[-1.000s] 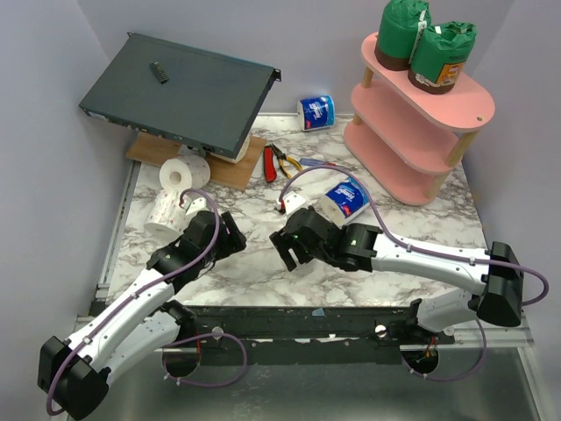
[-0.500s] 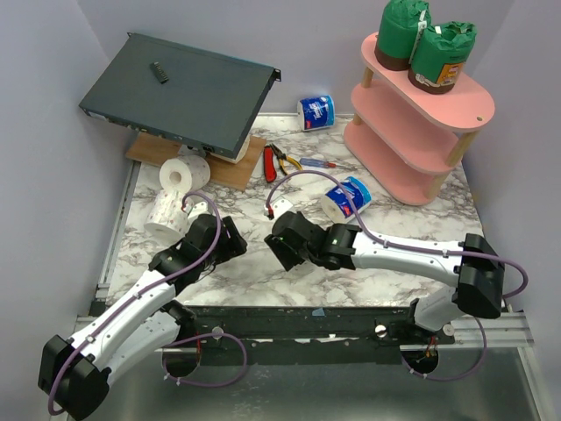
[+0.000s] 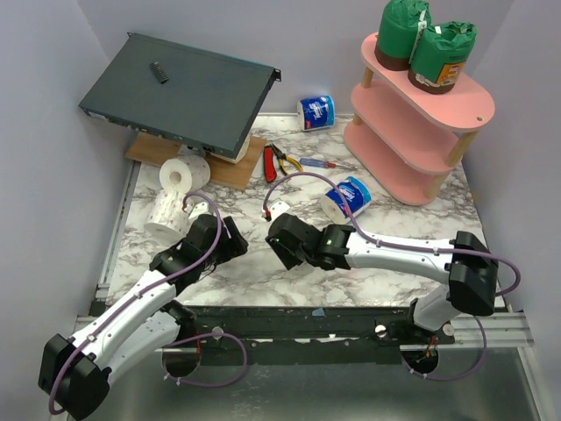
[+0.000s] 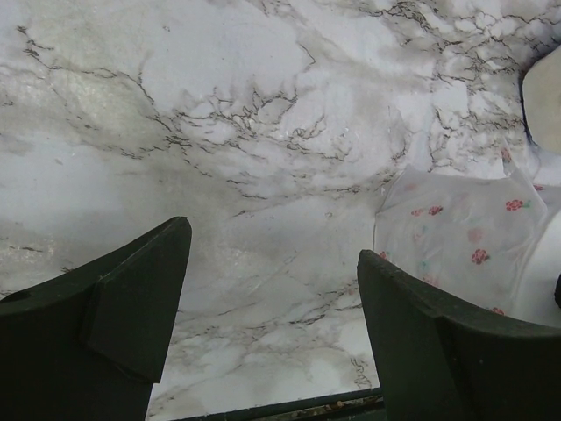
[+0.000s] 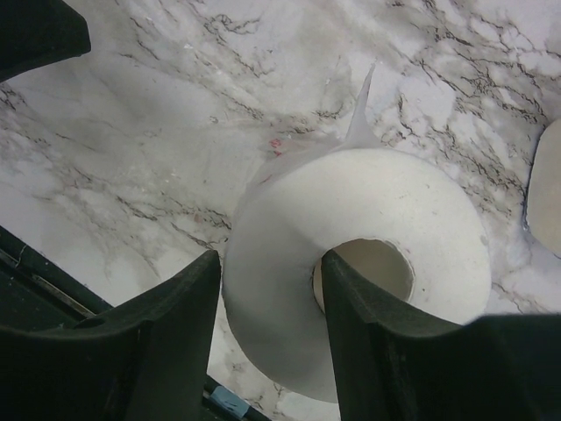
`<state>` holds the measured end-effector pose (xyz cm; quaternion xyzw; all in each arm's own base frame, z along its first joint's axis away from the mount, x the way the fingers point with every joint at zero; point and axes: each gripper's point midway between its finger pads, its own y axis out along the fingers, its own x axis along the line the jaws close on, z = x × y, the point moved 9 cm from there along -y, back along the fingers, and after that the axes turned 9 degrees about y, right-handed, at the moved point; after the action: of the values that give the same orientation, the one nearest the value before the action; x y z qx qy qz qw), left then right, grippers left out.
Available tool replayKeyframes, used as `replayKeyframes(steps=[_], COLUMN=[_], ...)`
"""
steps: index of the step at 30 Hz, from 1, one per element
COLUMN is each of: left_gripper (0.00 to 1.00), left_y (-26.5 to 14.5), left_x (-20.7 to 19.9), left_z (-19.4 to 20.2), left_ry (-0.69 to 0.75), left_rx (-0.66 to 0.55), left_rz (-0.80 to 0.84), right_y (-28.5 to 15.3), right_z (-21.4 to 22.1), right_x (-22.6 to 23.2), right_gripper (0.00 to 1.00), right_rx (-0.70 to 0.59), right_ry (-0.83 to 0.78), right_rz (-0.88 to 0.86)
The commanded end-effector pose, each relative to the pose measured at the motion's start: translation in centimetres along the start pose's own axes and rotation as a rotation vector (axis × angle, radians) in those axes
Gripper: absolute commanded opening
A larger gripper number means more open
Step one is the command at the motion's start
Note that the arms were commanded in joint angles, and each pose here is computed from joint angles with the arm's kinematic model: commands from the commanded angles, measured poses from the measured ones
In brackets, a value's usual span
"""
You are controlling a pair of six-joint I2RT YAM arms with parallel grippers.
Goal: Place and organize the paper towels onto the shelf
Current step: Pick up the paper towel from the center of the board.
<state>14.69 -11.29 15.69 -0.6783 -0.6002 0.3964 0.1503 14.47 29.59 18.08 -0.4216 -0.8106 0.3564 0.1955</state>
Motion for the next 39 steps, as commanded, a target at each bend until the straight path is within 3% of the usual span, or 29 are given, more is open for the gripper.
replayKeyframes(steps=[1,9,18,24,39], left_gripper=[0.81,0.81,0.81,0.81,0.8], left_y=[0.4,0.3,0.3,0.2,0.0], left_x=[0.1,0.0,-0.3,-0.4,-1.9], left_z=[0.2,0.1,-0.2,-0.2,-1.0], left_ry=[-0.006,0.001,0.007,0.011,-0.003], left_rx=[0.009,0.008,0.003,0.007,0.018], left_rz=[0.016,0.019,0.029,0.043,0.136], right_y=[0.2,-0.5,-4.8,-8.6,-12.7], right_z=[-0.6,-1.1,-3.9,-6.4,-15.2], right_x=[0.4,0.1,-0.8,-3.0,-17.0], right_gripper=[0.51,0.41,0.34,0.34,0.33], right_rx=[-0.026,-0.038,-0.126,-0.215,-0.405], right_ry=[0.006,0.016,0.035,0.05,0.329], right_rz=[0.019,0.041,0.046,0.181,0.525])
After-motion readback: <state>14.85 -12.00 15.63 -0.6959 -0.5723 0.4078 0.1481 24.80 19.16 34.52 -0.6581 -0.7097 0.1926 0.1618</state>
